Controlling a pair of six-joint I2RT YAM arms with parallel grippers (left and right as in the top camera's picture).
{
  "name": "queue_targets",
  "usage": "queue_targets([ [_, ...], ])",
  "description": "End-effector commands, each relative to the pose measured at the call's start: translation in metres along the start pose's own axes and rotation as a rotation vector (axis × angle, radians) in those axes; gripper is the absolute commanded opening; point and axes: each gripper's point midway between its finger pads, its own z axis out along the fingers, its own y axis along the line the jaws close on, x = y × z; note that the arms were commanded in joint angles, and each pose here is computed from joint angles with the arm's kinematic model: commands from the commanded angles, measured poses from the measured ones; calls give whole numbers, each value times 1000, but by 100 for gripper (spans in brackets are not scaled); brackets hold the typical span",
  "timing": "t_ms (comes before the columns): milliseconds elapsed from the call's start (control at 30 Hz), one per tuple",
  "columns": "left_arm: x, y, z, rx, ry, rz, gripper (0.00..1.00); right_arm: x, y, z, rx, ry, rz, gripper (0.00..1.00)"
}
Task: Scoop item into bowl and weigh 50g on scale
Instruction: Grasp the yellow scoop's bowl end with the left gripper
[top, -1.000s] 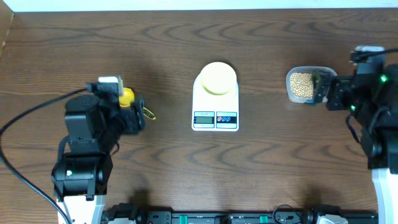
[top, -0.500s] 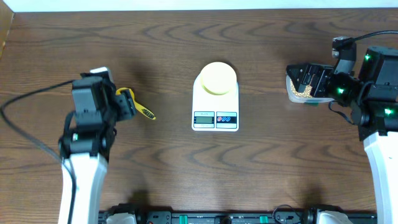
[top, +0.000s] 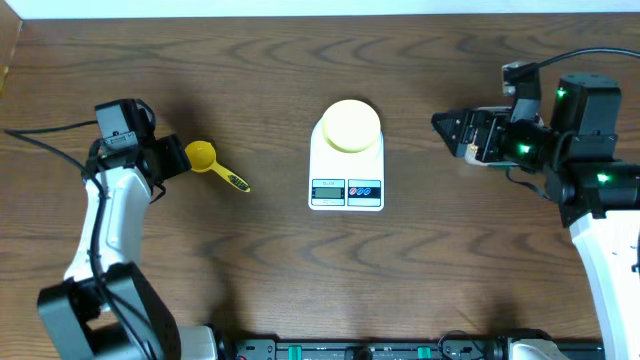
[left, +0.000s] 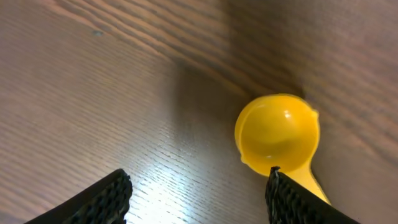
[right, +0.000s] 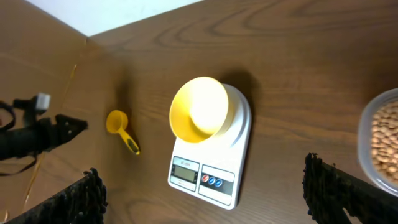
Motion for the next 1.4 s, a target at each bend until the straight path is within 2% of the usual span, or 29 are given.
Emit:
queue_targets([
  [0,3,-5,14,32,38,83,72,-5,9,-3,-11,-12,-4,99],
  [267,7,-5,43,31,64,90,72,-5,9,-3,-11,-11,8,99],
  [633,-12,-7,51,35,-13,89,72,-5,9,-3,-11,-11,28,99],
  [933,-11,-7,69,35,-8,89,72,-5,9,-3,-11,-11,41,99],
  [1000,-12,-7,69,35,-15,89,64,-5,9,-3,-11,-11,41,99],
  [1067,-13,-7,69,36,-19,89,50,-5,9,-3,-11,-12,49,99],
  [1200,-12,-7,74,35,-13,89,37,-5,9,-3,-12,-14,47,99],
  [1367,-6,-7,81,35,6,88,32,-5,10,-3,-12,-15,54,99],
])
